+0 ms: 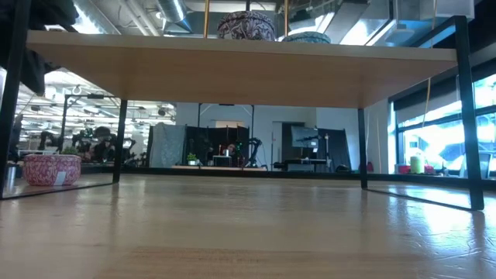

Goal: Pick & Place candle stick holders
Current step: Put the pink scented candle on the shelf

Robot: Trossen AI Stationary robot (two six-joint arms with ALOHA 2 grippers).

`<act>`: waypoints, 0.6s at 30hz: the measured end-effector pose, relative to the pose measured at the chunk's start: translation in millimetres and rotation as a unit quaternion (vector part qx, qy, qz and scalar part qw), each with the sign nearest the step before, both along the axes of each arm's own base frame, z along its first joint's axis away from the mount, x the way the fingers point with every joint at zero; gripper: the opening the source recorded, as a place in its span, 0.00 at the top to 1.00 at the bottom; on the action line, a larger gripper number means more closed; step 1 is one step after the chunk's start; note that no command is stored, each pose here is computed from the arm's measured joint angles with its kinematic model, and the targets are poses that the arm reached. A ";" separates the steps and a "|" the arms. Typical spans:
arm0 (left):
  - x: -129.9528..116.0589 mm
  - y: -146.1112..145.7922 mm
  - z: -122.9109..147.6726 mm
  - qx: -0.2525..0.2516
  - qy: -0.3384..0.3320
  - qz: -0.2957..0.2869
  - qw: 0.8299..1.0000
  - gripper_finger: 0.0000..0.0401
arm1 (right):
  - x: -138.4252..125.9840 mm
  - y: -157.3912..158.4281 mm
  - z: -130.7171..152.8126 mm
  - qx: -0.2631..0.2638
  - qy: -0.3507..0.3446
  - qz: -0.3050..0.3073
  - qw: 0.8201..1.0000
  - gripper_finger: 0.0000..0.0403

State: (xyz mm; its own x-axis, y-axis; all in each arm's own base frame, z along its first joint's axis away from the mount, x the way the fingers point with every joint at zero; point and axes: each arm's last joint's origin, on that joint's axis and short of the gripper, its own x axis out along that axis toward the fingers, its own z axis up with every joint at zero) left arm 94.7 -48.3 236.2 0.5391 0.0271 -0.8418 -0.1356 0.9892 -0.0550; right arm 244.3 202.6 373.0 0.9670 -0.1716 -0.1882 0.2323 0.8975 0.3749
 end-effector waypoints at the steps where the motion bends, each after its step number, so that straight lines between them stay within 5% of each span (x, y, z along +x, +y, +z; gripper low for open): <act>1: -0.4 0.3 0.3 0.000 -0.002 0.001 1.000 1.00 | 0.4 -0.7 -0.2 -0.001 0.001 -0.001 1.000 0.96; 11: 7.6 -0.6 -3.9 0.038 -0.009 0.064 0.997 0.99 | 6.1 -8.5 -1.7 0.007 0.005 -0.019 1.000 0.96; 18: 17.4 -6.8 -13.3 0.065 0.030 0.064 0.995 0.89 | 6.3 -8.7 -1.6 0.008 0.004 -0.020 1.000 0.96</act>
State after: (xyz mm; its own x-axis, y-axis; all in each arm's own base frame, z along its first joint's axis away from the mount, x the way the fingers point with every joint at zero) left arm 112.1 -55.1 222.9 0.4729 0.2029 -0.8574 -0.2604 0.9618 0.0840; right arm 250.6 193.9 371.4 0.9580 -0.2063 -0.1994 0.2703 0.8819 0.3863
